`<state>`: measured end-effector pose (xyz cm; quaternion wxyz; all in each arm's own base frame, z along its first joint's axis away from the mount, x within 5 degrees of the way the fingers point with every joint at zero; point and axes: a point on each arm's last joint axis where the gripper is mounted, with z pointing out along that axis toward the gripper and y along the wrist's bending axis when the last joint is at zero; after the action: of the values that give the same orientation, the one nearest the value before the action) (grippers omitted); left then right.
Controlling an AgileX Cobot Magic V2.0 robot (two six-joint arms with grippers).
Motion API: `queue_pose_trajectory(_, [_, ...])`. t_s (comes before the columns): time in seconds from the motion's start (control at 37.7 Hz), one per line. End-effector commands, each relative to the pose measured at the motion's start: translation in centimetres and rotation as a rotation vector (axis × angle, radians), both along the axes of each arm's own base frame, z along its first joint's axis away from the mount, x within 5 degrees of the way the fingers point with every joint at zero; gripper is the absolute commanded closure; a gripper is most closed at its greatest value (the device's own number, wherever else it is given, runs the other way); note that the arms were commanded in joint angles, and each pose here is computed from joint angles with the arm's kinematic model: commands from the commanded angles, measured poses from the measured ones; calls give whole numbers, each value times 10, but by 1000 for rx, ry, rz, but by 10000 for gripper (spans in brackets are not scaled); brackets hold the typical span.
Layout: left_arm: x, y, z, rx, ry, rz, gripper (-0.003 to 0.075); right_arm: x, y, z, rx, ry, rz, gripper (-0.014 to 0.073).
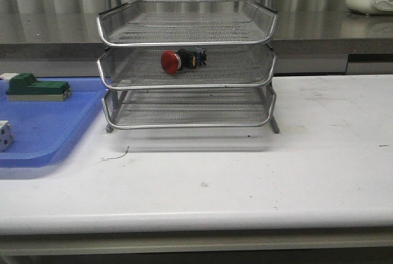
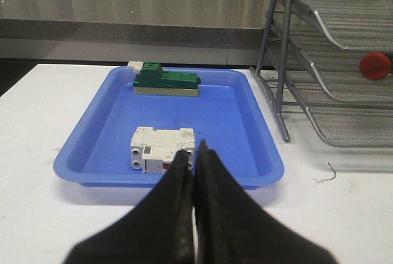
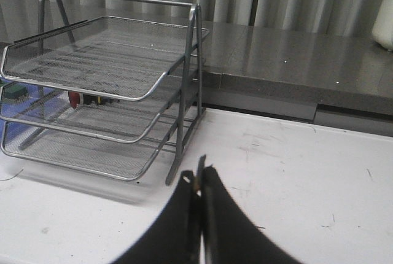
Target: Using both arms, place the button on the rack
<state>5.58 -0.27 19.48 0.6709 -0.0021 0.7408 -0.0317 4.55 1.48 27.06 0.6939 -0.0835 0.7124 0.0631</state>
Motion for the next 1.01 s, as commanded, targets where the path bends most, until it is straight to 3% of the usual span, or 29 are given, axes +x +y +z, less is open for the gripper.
queue_pose_trajectory(0.0, [-1, 0, 6, -19, -99, -5, 739, 0, -2, 13, 17, -72, -25, 704])
queue_pose_trajectory(0.27, [-1, 0, 6, -19, -99, -5, 739, 1, -4, 0, 21, -79, -43, 704])
queue_pose_trajectory(0.48, [-1, 0, 6, -19, -99, -5, 739, 2, -10, -30, 69, -115, -109, 704])
queue_pose_trajectory(0.72, [-1, 0, 6, -19, -99, -5, 739, 10, -10, -67, 61, -82, -122, 704])
queue_pose_trajectory(0.98, [-1, 0, 6, -19, -99, -5, 739, 10, -13, -69, 58, -63, -180, 704])
